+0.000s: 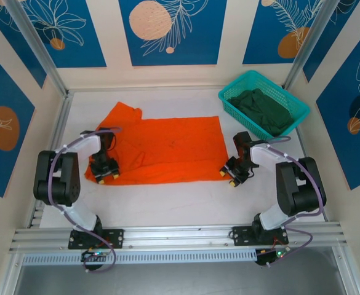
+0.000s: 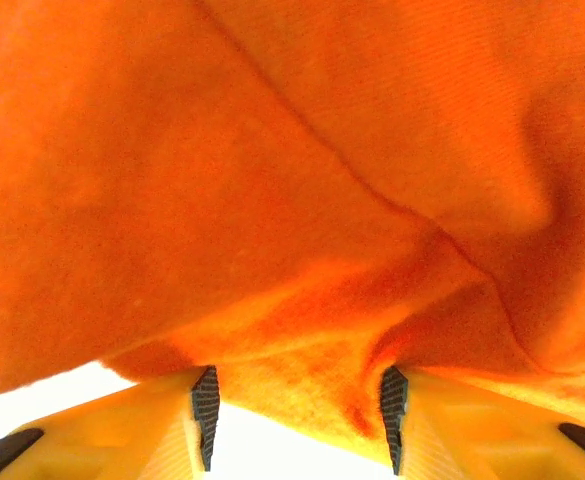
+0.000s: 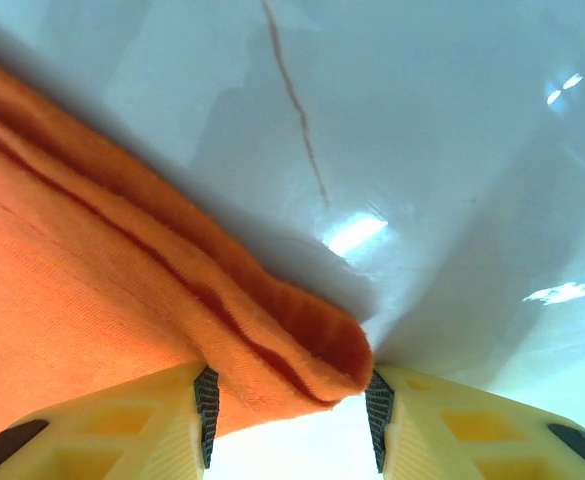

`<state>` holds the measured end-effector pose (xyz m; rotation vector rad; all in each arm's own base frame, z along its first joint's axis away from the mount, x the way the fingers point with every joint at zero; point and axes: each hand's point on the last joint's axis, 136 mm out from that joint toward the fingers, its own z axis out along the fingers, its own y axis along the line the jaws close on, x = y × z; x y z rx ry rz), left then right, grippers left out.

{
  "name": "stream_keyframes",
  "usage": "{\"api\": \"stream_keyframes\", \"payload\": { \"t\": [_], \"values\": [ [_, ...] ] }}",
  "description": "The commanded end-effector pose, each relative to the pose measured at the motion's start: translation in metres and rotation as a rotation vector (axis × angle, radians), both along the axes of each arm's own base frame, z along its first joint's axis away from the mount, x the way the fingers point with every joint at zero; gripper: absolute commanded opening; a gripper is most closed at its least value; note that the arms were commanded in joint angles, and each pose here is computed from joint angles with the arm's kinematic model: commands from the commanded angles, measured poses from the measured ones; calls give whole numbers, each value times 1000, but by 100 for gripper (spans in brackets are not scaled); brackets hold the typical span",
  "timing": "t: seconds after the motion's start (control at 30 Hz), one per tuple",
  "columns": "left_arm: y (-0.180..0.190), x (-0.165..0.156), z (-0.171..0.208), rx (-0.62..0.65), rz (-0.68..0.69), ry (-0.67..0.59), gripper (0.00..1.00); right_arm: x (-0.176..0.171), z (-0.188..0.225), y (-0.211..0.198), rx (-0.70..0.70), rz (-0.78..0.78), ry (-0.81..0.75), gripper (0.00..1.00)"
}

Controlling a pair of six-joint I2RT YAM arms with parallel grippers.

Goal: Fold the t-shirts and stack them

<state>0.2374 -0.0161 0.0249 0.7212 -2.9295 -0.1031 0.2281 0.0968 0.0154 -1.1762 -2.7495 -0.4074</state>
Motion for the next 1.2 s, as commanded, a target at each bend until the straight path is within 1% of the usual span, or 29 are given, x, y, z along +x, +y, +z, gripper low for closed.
{"api": "stream_keyframes", "payload": {
  "t": [0.0, 0.17, 0.27, 0.33, 0.4, 0.5, 0.53, 0.57, 0.6, 0.63, 0.7, 0.8, 0.87, 0.93, 1.0, 1.17],
  "values": [
    [9, -9, 8, 8, 78, -22, 49, -46, -7, -2, 4, -33, 162, 47],
    [25, -18, 17, 11, 170, -62, 52, -59, -3, 3, 33, -46, 166, 47],
    [35, -17, 27, 4, 220, -92, 54, -70, 0, 7, 47, -59, 160, 47],
    [42, -14, 37, 10, 242, -118, 55, -72, 6, 6, 41, -68, 134, 48],
    [48, -10, 51, 23, 262, -157, 55, -69, 17, 4, 30, -67, 87, 50],
    [52, 0, 77, 36, 258, -240, 55, -55, 40, 2, 9, -33, -20, 53],
    [49, 5, 83, 18, 247, -271, 53, -50, 45, 3, 10, -20, -51, 53],
    [43, 11, 89, -12, 230, -301, 48, -44, 51, 7, 20, -1, -89, 53],
    [36, 15, 94, -35, 215, -319, 43, -37, 56, 11, 36, 15, -120, 51],
    [28, 19, 96, -54, 196, -331, 38, -31, 59, 16, 58, 30, -143, 46],
    [8, 25, 95, -91, 142, -334, 30, -19, 61, 26, 97, 55, -168, 32],
    [-20, 30, 81, -139, 72, -307, 26, -3, 58, 34, 110, 78, -163, 16],
    [-32, 34, 69, -167, 44, -282, 25, 5, 52, 37, 103, 95, -153, 10],
    [-35, 37, 55, -171, 36, -250, 24, 12, 45, 40, 95, 103, -131, 9],
    [-32, 39, 42, -146, 27, -213, 23, 18, 35, 42, 90, 110, -98, 8],
    [-17, 32, 12, -71, 36, -154, 24, 16, 10, 38, 44, 72, -16, 7]
  ]
}}
